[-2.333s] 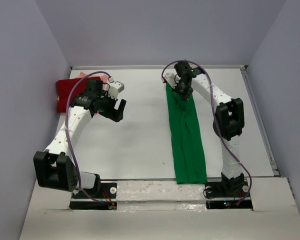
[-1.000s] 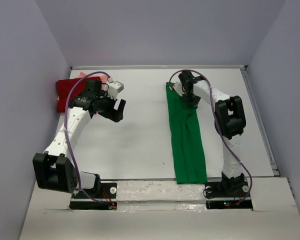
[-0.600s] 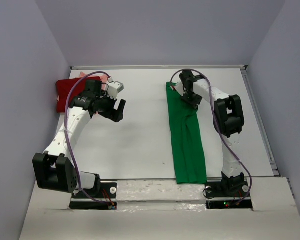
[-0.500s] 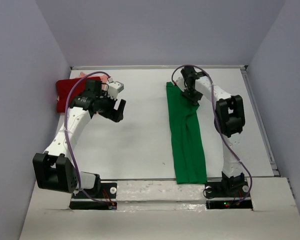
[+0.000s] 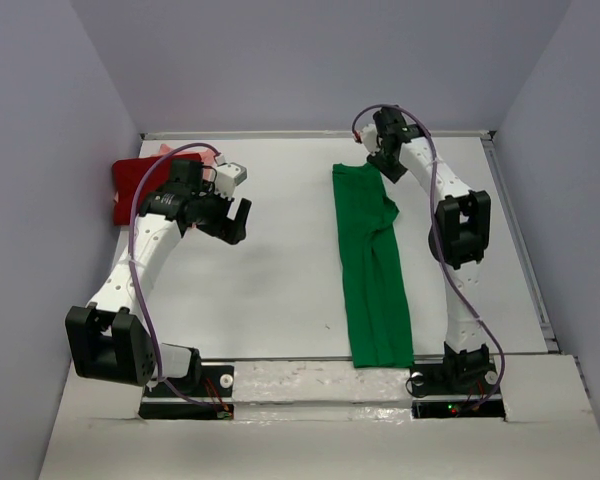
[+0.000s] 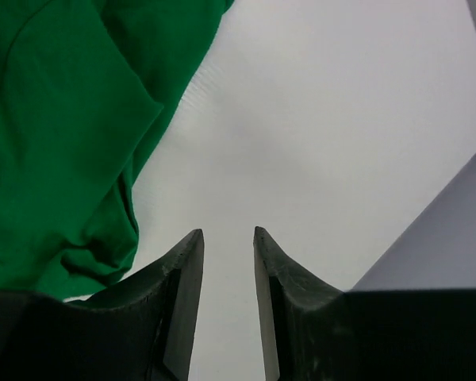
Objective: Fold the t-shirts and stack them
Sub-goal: Rotate the tshirt 90 degrees
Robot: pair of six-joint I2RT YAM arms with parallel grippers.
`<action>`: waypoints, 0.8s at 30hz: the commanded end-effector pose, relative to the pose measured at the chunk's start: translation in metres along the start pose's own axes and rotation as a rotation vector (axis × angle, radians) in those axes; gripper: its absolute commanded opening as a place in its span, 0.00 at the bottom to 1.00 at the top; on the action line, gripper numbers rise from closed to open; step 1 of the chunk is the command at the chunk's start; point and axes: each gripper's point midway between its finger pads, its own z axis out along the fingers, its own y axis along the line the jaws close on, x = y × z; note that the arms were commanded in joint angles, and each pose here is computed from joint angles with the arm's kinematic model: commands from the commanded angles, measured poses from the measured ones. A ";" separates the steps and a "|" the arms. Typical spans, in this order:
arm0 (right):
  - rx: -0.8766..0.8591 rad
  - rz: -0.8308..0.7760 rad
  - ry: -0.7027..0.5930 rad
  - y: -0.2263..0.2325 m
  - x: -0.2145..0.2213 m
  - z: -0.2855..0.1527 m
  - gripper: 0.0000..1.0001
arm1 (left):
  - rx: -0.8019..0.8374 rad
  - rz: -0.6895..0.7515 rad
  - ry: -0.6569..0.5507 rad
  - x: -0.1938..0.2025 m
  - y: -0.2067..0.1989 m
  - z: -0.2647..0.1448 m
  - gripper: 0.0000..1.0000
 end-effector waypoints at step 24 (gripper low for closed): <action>-0.122 0.020 -0.023 0.026 -0.018 0.037 0.34 | 0.009 -0.015 0.021 0.004 0.003 0.007 0.99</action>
